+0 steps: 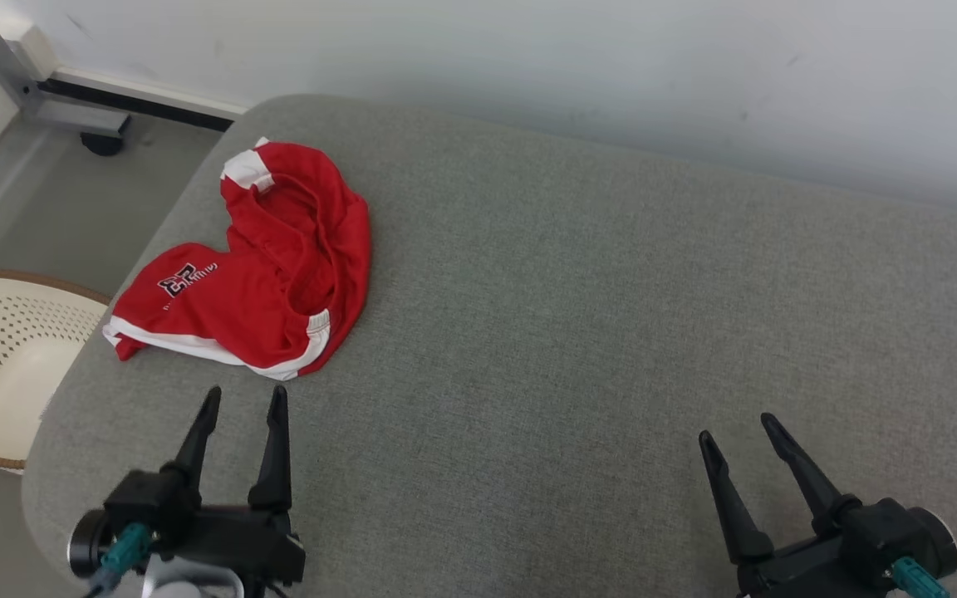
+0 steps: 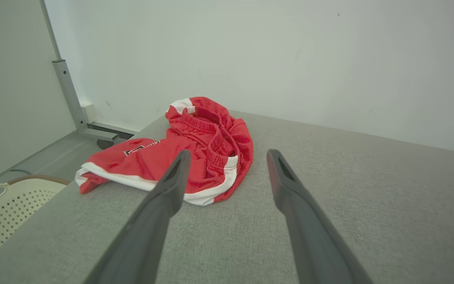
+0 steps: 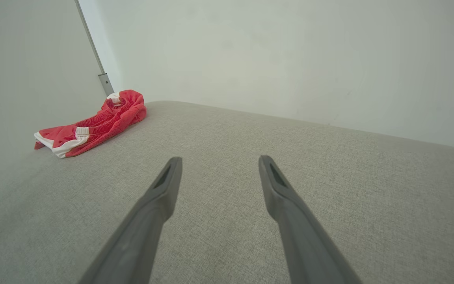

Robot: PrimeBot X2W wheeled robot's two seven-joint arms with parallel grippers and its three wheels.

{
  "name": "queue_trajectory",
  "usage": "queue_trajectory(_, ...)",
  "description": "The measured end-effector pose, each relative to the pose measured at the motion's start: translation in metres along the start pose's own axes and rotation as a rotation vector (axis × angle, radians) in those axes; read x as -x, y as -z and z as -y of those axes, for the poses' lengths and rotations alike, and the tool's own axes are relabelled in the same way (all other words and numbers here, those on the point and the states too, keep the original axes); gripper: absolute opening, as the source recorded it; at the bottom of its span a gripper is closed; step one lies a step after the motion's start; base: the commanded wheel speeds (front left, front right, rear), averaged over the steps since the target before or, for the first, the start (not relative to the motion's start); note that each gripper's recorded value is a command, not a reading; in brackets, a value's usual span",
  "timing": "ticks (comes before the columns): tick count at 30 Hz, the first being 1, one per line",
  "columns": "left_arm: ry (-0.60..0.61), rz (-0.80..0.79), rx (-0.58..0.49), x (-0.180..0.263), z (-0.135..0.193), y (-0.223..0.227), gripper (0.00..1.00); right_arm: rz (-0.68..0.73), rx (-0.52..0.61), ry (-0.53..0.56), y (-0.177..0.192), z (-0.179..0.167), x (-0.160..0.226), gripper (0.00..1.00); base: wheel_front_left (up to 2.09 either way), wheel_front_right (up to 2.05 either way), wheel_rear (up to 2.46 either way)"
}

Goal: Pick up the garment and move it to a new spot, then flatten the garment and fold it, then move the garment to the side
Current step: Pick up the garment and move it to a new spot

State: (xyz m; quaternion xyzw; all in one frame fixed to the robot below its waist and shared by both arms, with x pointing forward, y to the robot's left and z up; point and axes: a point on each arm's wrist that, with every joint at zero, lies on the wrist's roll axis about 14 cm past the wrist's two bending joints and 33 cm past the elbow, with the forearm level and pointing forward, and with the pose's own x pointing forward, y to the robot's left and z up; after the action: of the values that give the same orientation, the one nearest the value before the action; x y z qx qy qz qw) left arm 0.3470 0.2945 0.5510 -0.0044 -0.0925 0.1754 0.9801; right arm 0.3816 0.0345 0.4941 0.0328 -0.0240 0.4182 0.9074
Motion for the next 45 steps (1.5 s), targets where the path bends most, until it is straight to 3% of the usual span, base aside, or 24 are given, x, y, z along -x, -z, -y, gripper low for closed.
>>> queue_trajectory(14, 0.073, -0.107, -0.054, -0.1, 0.017, 0.037, 1.0, -0.069, -0.001, 0.04, 0.039, 0.048, -0.004, 1.0, 0.0, 0.0, 0.0)
queue_trajectory(23, 0.098, -0.369, -0.146, -0.143, 0.02, 0.092, 1.0, -0.105, -0.016, 0.074, 0.061, 0.068, 0.0, 1.0, 0.0, 0.0, 0.0)
queue_trajectory(30, 0.092, -0.512, -0.177, -0.157, 0.023, 0.117, 1.0, -0.112, -0.022, 0.099, 0.066, 0.077, 0.003, 1.0, 0.0, 0.0, 0.0)
queue_trajectory(45, 0.101, -0.734, -0.164, -0.142, 0.027, 0.164, 1.0, -0.109, -0.029, 0.117, 0.068, 0.085, 0.001, 1.0, 0.0, 0.0, 0.0)
